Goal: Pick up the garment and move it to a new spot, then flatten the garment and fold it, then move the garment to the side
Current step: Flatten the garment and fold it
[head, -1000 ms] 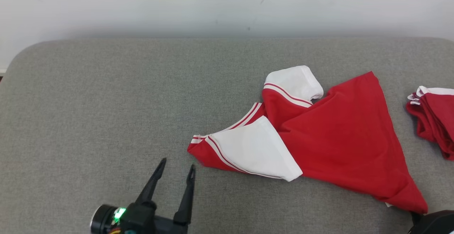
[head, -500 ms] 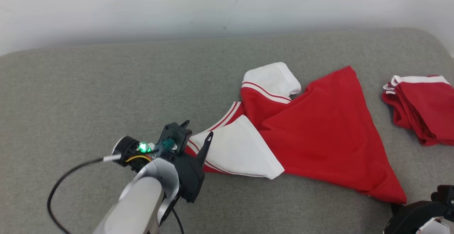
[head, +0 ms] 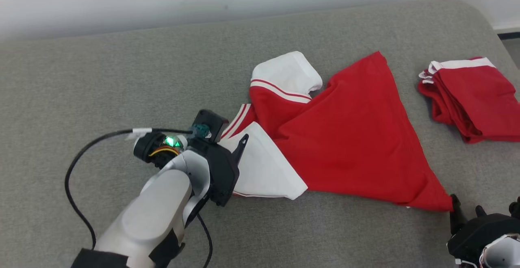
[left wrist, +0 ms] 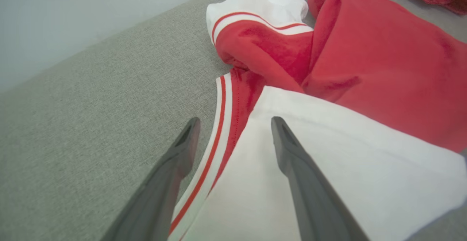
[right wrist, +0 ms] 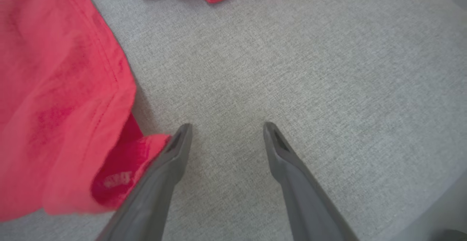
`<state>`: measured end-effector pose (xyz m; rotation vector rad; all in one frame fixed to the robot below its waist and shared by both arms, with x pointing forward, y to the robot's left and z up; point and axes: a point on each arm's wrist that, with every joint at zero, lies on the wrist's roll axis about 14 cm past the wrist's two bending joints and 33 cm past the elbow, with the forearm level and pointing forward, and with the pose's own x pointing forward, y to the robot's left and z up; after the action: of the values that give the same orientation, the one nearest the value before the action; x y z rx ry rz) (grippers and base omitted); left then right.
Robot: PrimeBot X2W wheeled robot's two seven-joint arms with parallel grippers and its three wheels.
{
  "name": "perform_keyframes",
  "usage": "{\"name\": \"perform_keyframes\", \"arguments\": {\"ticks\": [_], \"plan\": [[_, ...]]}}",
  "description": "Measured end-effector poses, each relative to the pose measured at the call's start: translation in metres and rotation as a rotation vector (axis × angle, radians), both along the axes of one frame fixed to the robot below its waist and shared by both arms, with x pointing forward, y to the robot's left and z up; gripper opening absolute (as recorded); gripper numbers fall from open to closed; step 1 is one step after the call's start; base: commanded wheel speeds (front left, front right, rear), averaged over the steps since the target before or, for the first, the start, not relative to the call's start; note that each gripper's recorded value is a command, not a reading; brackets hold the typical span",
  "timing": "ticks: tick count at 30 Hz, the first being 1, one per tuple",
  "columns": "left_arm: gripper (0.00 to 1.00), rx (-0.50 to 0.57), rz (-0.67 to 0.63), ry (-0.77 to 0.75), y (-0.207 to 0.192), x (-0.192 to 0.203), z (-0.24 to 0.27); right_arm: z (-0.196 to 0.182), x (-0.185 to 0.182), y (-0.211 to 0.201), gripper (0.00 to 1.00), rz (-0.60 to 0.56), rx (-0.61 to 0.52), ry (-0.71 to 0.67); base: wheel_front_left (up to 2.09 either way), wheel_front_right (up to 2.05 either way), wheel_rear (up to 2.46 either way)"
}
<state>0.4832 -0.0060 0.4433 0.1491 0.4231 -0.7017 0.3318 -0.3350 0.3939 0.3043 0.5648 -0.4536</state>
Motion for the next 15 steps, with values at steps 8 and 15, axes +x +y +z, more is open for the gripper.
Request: {"name": "perform_keyframes", "arguments": {"ticks": [8,15], "plan": [[1.0,0.029,-0.06,0.119,-0.017,0.005,-0.013,0.004,-0.001,-0.005,1.0,-0.021,-0.001,-0.033,0.0,0.0,0.0],[1.0,0.021,-0.114,0.199,-0.032,0.002,-0.02,0.004,-0.005,-0.01,1.0,-0.036,-0.011,-0.03,0.0,0.0,0.0]]}}
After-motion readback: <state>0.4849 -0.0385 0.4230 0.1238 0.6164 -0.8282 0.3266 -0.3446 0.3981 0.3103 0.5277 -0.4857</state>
